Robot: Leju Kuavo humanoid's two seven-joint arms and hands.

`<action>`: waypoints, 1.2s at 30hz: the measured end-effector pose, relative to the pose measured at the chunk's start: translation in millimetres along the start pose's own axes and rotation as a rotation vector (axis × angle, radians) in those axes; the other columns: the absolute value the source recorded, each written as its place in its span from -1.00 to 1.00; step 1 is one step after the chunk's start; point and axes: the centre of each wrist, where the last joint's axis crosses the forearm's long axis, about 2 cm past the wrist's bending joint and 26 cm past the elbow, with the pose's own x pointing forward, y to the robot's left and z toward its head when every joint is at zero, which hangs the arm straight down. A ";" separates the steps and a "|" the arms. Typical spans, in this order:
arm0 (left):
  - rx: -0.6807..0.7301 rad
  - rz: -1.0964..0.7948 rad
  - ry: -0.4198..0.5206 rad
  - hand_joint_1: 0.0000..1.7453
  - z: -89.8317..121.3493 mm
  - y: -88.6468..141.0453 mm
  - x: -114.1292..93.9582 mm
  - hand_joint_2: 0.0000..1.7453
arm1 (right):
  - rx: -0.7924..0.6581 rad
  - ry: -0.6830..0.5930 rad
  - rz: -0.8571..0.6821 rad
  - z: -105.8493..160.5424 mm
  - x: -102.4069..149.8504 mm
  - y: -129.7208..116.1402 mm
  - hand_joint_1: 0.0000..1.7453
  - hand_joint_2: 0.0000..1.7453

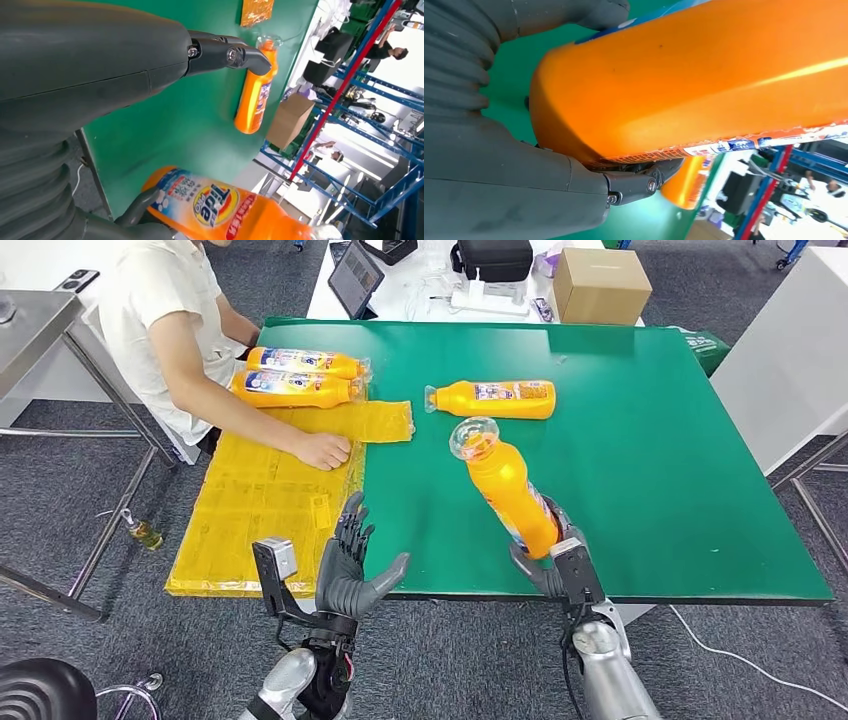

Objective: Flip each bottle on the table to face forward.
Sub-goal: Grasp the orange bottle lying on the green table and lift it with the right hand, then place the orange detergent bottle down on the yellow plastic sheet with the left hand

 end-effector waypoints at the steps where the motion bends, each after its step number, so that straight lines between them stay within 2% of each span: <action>1: -0.012 0.001 -0.003 -1.00 0.4 -0.3 0.3 1.00 | 0.006 -0.012 0.000 0.4 2.9 2.7 1.00 1.00; 10: -0.083 0.024 0.028 -1.00 1.6 -3.5 1.2 1.00 | 0.132 -0.119 0.042 6.0 23.7 43.1 0.98 1.00; 16: -0.109 0.037 0.022 -1.00 -0.4 -8.8 5.6 1.00 | 0.231 -0.171 0.052 12.1 37.7 74.4 0.91 1.00; 18: -0.114 0.043 0.021 -1.00 -1.5 -10.6 6.9 1.00 | 0.255 -0.189 0.033 13.8 41.7 83.7 0.83 1.00; 26: -0.138 0.091 0.031 -1.00 -1.1 -16.1 8.5 1.00 | 0.309 -0.221 -0.011 17.0 51.2 102.3 0.67 1.00; 29: -0.138 0.111 0.034 -1.00 -2.0 -17.3 9.9 1.00 | 0.329 -0.221 -0.035 17.8 56.1 110.9 0.70 1.00; 30: -0.137 0.118 0.032 -0.81 -2.6 -17.8 10.7 1.00 | 0.335 -0.219 -0.048 17.8 57.5 113.7 0.71 1.00; 33: -0.138 0.134 0.024 0.69 -3.8 -19.2 13.4 1.00 | 0.343 -0.215 -0.084 17.3 61.3 120.8 0.69 1.00; 34: -0.138 0.138 0.021 1.00 -4.0 -19.4 14.1 1.00 | 0.344 -0.213 -0.090 16.7 62.7 122.9 0.68 1.00; 35: -0.136 0.142 0.018 1.00 -4.3 -19.5 14.6 1.00 | 0.345 -0.210 -0.093 15.8 64.1 125.0 0.62 1.00; 36: -0.135 0.144 0.015 1.00 -4.5 -19.4 15.0 1.00 | 0.347 -0.208 -0.095 14.7 65.5 126.9 0.29 1.00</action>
